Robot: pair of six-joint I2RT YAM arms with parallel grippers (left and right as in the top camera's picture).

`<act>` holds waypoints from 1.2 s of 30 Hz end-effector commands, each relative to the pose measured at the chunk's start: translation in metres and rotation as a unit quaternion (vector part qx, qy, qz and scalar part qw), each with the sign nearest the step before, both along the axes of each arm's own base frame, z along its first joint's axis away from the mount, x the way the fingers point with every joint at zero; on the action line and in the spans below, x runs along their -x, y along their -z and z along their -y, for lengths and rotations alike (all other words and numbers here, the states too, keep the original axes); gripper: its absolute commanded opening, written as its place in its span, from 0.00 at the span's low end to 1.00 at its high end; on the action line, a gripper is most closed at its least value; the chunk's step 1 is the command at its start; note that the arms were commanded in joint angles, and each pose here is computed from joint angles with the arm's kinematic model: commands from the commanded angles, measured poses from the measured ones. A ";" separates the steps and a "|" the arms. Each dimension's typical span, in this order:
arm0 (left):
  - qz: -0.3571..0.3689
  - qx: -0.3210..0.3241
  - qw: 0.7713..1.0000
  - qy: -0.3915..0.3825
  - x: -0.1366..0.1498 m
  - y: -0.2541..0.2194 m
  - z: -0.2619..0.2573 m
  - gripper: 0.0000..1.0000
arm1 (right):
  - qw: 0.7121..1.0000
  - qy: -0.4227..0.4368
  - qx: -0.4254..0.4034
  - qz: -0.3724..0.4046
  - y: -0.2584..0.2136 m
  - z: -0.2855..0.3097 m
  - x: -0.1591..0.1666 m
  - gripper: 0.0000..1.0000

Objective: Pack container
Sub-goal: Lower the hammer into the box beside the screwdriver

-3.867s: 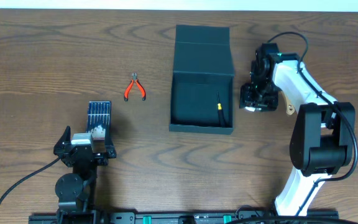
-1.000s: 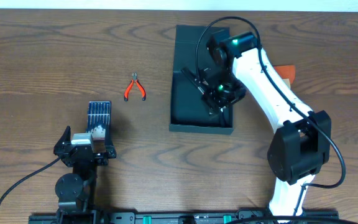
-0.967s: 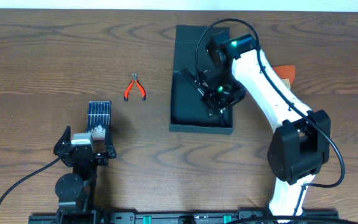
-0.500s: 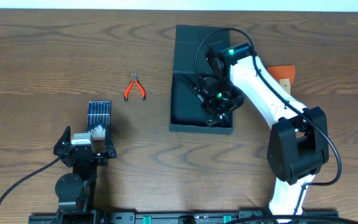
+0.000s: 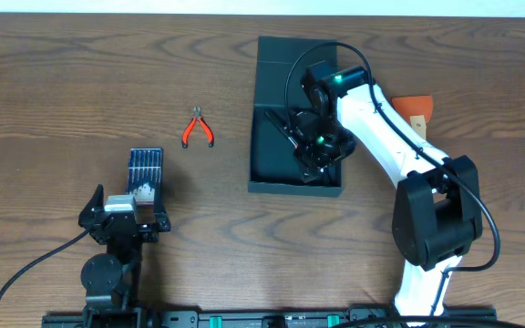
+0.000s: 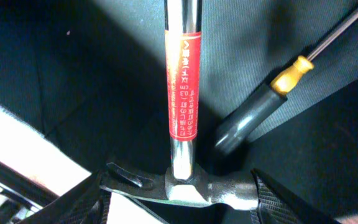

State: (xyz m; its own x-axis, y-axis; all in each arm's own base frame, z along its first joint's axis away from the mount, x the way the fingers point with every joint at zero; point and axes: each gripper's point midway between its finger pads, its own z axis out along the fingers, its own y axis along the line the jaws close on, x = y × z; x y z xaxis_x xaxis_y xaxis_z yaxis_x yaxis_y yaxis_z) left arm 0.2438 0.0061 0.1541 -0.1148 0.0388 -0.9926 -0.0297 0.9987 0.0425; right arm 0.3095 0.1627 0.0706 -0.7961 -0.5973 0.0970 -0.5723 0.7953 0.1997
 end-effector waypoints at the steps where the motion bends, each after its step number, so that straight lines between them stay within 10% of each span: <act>1: -0.020 -0.005 1.000 0.002 0.000 0.017 0.001 0.99 | 1.000 -0.010 -0.010 0.002 -0.001 -0.005 0.004 0.27; 12: -0.020 -0.005 1.000 0.002 0.000 0.017 0.001 0.99 | 1.000 -0.010 -0.006 -0.007 0.013 -0.002 0.011 0.30; 18: -0.020 -0.005 1.000 0.002 0.000 0.017 0.001 0.99 | 1.000 -0.010 -0.008 -0.004 0.015 -0.002 0.010 0.53; 36: -0.020 -0.005 1.000 0.002 0.000 0.017 0.001 0.99 | 1.000 -0.010 -0.011 0.005 0.015 -0.004 0.005 0.75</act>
